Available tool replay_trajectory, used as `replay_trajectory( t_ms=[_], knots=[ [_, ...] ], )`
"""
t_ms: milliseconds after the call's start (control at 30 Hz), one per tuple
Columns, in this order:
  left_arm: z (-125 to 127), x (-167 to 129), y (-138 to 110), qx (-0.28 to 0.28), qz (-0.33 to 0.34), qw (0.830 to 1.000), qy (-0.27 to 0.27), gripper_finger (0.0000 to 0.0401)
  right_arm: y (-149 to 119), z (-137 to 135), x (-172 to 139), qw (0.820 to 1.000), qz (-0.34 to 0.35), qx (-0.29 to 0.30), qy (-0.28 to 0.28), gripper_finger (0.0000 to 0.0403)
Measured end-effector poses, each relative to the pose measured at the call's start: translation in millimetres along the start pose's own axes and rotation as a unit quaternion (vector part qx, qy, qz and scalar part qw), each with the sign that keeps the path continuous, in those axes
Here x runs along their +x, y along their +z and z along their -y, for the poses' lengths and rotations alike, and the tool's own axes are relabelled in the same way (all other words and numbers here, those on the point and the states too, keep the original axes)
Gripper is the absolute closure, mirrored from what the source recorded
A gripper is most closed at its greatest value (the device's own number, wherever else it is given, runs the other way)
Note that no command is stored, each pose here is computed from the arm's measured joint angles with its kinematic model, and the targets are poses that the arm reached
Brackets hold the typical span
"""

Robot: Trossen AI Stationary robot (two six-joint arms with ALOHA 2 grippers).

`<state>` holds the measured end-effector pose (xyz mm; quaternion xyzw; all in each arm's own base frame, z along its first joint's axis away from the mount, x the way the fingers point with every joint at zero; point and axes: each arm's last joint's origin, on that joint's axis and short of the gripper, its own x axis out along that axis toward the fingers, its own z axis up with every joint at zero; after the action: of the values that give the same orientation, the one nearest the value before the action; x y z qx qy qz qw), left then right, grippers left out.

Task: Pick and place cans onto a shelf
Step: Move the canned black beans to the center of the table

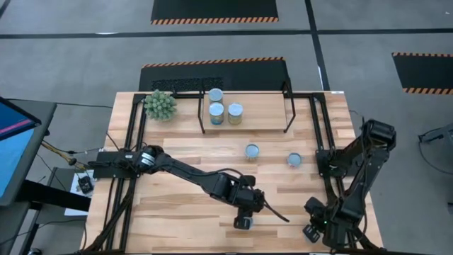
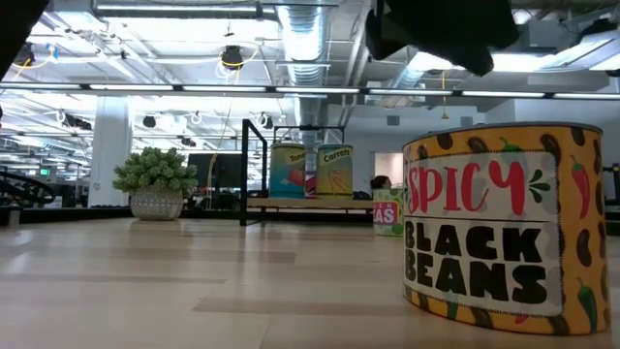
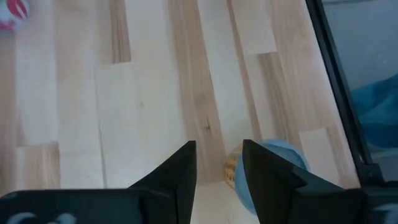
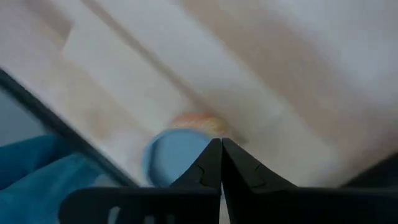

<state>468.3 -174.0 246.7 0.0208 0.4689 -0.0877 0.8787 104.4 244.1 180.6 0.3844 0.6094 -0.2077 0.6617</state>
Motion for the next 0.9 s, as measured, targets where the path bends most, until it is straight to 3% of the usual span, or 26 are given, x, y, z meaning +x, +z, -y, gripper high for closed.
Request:
replay_trajectory(
  t_ms=[567,900],
  knots=[
    [4.3,22.8,0.8,0.014,0.020,0.999,-0.026,0.0285,-6.3,-10.4,-0.3,0.998,-0.033,0.008,0.052,0.0376],
    [12.4,22.1,-1.3,0.026,0.006,0.995,-0.092,0.0285,-5.4,-8.6,0.3,0.999,-0.028,0.007,0.042,0.0387]
  ],
)
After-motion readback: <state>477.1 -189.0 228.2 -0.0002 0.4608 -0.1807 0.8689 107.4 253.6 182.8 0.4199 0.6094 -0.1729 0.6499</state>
